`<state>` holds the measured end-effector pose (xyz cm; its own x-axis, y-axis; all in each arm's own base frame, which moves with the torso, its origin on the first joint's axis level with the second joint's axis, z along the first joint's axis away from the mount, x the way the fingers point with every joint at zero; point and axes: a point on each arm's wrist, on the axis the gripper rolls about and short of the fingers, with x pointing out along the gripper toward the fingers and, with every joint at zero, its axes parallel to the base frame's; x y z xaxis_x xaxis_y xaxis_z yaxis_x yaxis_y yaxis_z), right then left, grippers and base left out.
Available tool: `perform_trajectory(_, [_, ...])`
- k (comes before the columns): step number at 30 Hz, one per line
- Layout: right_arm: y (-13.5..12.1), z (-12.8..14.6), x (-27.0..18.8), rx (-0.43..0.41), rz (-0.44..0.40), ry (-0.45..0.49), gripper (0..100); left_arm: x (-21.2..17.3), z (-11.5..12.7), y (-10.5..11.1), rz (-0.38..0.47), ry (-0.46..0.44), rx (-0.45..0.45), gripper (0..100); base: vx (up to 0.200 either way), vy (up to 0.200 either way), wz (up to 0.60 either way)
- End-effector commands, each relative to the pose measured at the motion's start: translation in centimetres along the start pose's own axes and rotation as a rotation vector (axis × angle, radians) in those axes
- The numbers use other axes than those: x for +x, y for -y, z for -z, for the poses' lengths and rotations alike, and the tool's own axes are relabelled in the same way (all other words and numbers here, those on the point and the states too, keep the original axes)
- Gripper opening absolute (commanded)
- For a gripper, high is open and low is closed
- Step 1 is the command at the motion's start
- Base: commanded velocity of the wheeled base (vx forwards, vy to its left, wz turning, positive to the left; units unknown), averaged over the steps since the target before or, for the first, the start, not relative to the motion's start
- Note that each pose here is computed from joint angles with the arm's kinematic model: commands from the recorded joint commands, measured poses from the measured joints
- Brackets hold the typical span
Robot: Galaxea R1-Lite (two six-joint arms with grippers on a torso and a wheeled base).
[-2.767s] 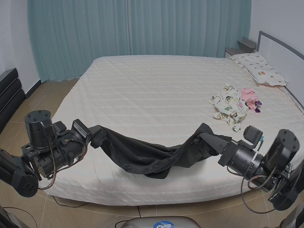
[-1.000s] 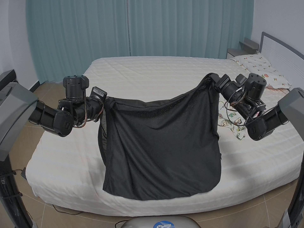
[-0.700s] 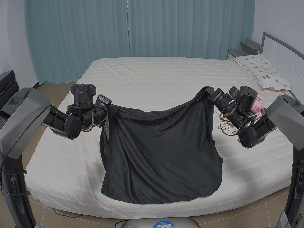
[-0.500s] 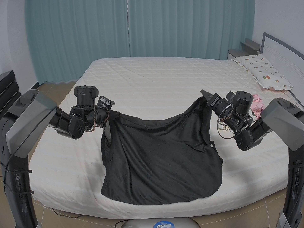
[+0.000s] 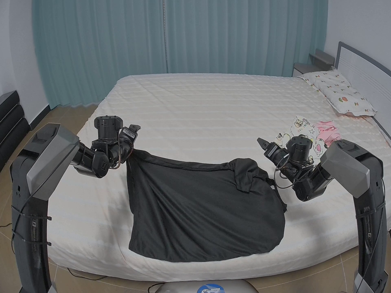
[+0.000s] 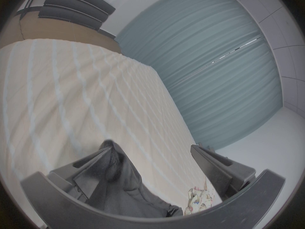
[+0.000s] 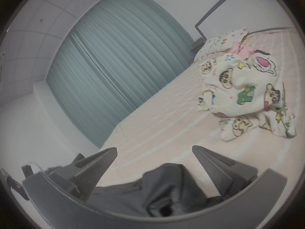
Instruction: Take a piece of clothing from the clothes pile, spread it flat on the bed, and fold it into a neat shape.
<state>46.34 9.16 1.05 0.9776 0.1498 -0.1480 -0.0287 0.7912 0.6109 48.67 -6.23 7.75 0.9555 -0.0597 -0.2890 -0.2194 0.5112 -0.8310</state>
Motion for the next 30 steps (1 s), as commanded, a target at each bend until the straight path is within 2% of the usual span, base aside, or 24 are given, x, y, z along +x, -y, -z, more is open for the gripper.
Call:
perform_trajectory(1, [3.2,-0.1,-1.4,-0.017,0.075,-0.055,100,1.0,-3.2,0.4,0.049,0.081,0.002,100,0.000,0.000,0.00])
perform_trajectory(5, [5.1,0.5,-2.8,-0.006,0.095,-0.124,100,2.0,-3.3,0.1,0.056,0.089,0.017,100,0.000,0.000,0.00])
perform_trajectory(13, [6.7,1.2,-3.4,0.003,0.126,-0.176,100,2.2,-1.8,-1.5,-0.024,0.033,0.031,100,0.000,0.000,0.00])
perform_trajectory(25, [8.2,2.7,-3.5,0.013,0.128,-0.282,100,-5.3,-0.7,-2.9,-0.105,-0.161,0.019,100,0.000,0.000,0.00])
perform_trajectory(29, [8.2,3.1,-3.4,0.015,0.115,-0.310,100,-7.4,0.1,-3.6,-0.109,-0.211,0.006,100,0.000,0.000,0.00])
perform_trajectory(30, [8.2,3.2,-3.3,0.017,0.113,-0.318,100,-8.1,0.9,-3.9,-0.114,-0.232,0.002,100,0.000,0.000,0.00])
